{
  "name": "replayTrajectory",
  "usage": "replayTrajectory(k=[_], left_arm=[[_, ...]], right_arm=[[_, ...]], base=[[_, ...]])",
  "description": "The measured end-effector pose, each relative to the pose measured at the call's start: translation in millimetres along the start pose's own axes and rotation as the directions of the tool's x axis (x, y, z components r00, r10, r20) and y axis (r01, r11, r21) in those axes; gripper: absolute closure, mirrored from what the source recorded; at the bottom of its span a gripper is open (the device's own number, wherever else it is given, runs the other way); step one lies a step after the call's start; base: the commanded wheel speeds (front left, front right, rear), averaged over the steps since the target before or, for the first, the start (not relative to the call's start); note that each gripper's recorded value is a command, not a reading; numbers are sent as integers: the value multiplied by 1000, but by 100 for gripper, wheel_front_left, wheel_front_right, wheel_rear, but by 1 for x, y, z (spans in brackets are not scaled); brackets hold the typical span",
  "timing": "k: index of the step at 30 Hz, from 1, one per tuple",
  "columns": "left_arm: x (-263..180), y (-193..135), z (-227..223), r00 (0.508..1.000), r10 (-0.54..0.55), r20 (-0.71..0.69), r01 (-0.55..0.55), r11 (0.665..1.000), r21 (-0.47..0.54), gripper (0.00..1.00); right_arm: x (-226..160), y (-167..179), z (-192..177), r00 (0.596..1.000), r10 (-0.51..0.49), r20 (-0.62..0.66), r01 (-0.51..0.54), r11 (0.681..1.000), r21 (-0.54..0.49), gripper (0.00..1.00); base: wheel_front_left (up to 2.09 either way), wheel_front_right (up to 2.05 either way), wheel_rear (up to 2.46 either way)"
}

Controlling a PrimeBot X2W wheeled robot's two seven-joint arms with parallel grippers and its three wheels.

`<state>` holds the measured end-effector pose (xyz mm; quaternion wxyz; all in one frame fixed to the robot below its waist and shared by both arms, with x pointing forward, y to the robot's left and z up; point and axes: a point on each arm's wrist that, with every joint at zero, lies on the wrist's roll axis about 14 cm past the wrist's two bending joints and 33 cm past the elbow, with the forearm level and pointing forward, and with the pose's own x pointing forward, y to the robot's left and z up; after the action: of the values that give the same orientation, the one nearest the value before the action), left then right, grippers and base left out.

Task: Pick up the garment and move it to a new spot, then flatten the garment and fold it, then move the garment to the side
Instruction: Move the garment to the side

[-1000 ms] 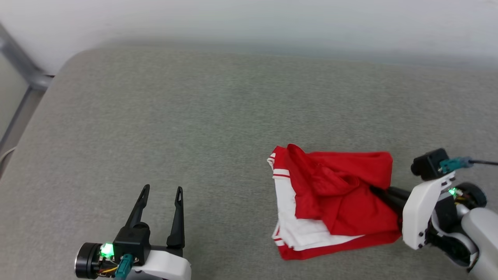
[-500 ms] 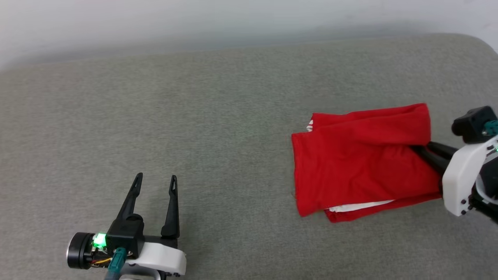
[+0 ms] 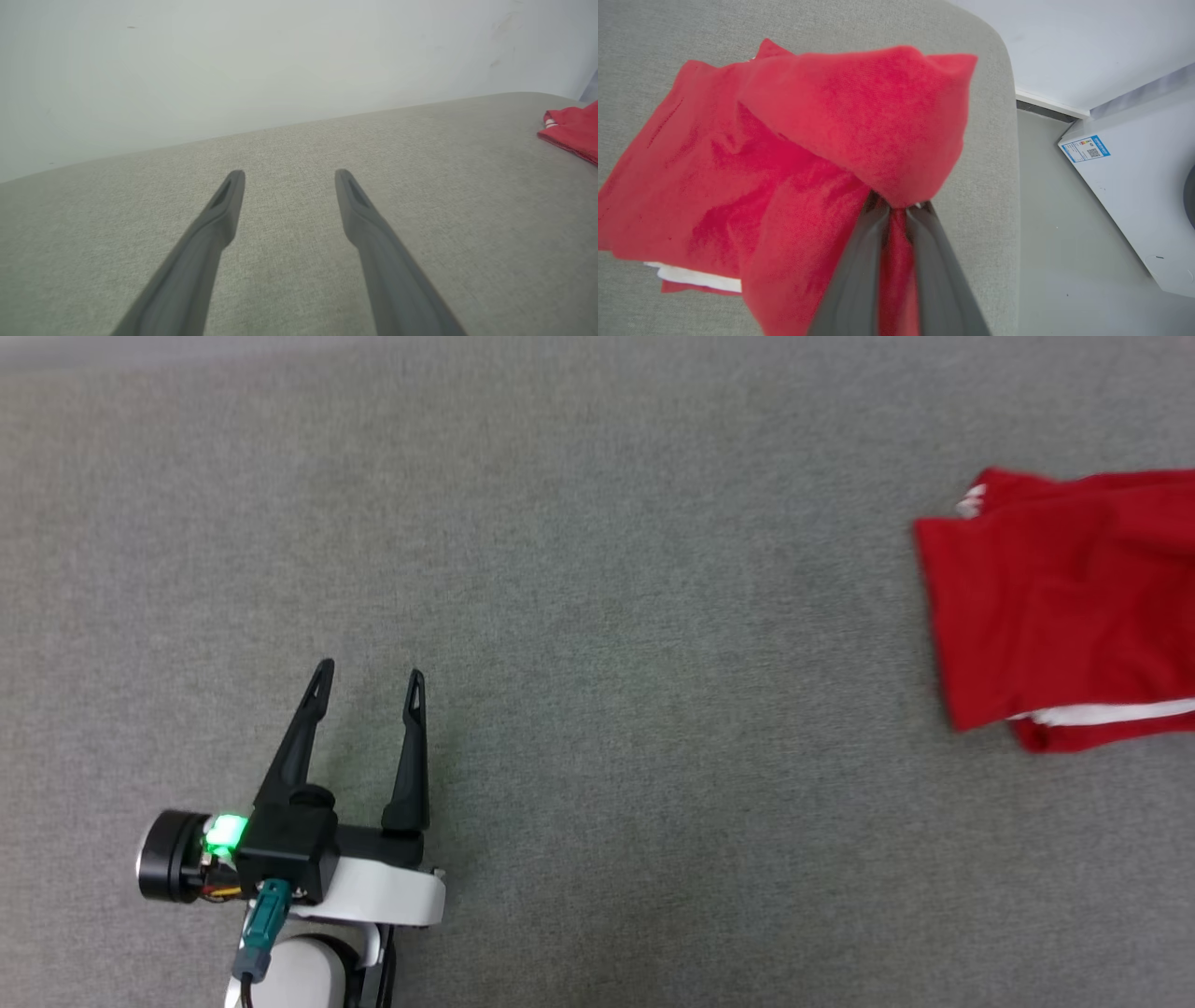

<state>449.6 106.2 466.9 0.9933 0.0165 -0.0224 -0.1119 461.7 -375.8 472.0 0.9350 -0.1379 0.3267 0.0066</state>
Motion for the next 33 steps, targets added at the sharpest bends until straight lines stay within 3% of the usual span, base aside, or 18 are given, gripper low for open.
replayTrajectory(k=[7, 17, 18, 19, 20, 28, 33], left_arm=[[14, 9, -19, 1000, 12, -21, -12, 1000, -3, 0], [17, 20, -35, 998, 41, -53, -41, 999, -2, 0], [17, 20, -35, 998, 43, -53, -43, 999, -2, 0], [16, 21, -33, 998, 47, -52, -47, 999, -2, 0], [16, 21, -32, 998, 49, -49, -49, 999, -3, 0], [0, 24, -14, 997, 77, -30, -77, 997, 2, 0], [-19, 28, 2, 994, 105, -15, -105, 994, 10, 0]], right_arm=[[27, -59, -20, 981, -164, -104, 169, 985, 40, 100], [53, -90, -33, 950, -280, -142, 291, 955, 66, 100], [53, -90, -34, 949, -283, -139, 295, 953, 70, 68], [53, -90, -34, 948, -287, -136, 299, 951, 80, 6], [53, -90, -35, 948, -289, -136, 302, 950, 86, 0], [29, -102, -1, 935, -351, 49, 345, 932, 108, 0], [-1, -99, 53, 878, -361, 313, 344, 932, 110, 0]], base=[[0, 0, 0], [0, 0, 0], [0, 0, 0], [0, 0, 0], [0, 0, 0], [0, 0, 0], [0, 0, 0]])
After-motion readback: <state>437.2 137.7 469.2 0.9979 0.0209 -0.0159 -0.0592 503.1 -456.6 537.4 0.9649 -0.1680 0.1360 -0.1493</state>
